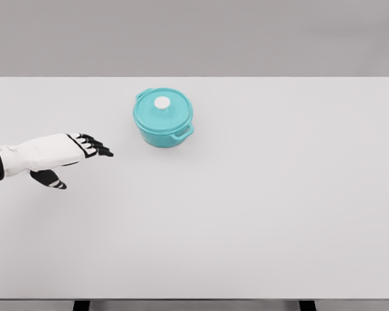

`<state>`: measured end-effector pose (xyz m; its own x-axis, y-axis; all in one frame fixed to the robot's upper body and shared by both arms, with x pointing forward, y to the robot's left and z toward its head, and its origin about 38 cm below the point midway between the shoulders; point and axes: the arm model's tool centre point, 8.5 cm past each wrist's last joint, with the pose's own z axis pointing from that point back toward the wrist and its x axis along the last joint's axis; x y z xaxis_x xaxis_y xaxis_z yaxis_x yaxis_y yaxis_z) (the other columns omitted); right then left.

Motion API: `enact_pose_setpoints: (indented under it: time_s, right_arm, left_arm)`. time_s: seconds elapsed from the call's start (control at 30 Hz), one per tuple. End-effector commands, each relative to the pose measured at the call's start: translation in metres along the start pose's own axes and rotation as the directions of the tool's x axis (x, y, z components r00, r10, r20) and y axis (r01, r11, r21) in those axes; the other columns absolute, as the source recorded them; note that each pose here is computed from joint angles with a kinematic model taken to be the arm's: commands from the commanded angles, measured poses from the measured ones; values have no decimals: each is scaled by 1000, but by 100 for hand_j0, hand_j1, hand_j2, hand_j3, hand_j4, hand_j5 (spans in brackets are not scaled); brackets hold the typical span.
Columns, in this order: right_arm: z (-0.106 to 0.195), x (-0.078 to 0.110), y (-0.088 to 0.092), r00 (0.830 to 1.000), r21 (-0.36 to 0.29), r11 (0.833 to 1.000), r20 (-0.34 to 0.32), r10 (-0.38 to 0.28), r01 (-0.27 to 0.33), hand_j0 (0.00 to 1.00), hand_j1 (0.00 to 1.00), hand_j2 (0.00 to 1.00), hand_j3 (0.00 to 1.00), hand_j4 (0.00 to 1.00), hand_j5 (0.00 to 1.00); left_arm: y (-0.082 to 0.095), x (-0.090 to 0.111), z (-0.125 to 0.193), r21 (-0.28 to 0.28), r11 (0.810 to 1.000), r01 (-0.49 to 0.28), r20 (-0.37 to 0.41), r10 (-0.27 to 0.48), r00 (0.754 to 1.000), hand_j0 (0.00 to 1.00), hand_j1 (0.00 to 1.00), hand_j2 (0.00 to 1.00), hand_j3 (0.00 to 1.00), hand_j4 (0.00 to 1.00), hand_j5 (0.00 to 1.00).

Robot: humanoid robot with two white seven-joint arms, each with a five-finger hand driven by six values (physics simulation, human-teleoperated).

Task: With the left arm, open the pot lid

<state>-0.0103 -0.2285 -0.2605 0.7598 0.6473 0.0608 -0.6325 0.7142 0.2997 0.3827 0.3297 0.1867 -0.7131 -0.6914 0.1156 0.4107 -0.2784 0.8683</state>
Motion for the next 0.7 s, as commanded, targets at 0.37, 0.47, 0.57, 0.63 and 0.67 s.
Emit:
enact_pose_setpoints:
  time_s: [0.37, 0.47, 0.57, 0.63, 0.67]
  right_arm:
    - [0, -3, 0, 1000, 1, 1000, -10, -6, 6, 100, 100, 100, 100, 100, 100]
    - [0, -3, 0, 1000, 1, 1000, -10, -6, 6, 100, 100, 100, 100, 100, 100]
    - [0, -3, 0, 1000, 1, 1000, -10, -6, 6, 100, 100, 100, 100, 100, 100]
    - [0, -3, 0, 1000, 1, 1000, -12, -6, 6, 100, 100, 100, 100, 100, 100]
    - [0, -3, 0, 1000, 1, 1000, -12, -6, 6, 100, 100, 100, 100, 100, 100]
  left_arm:
    - [33, -2, -3, 69, 997, 34, -11, -34, 999, 100, 100, 100, 100, 100, 100]
    - [82, -48, 4, 193, 971, -145, -2, 148, 989, 100, 100, 100, 100, 100, 100]
    - [95, -54, -31, 97, 971, -218, -2, 219, 976, 100, 100, 100, 100, 100, 100]
    - [90, -48, -49, 20, 982, -187, 9, 186, 982, 100, 100, 100, 100, 100, 100]
    - [101, -42, -71, -1, 985, -170, 26, 170, 985, 100, 100, 100, 100, 100, 100]
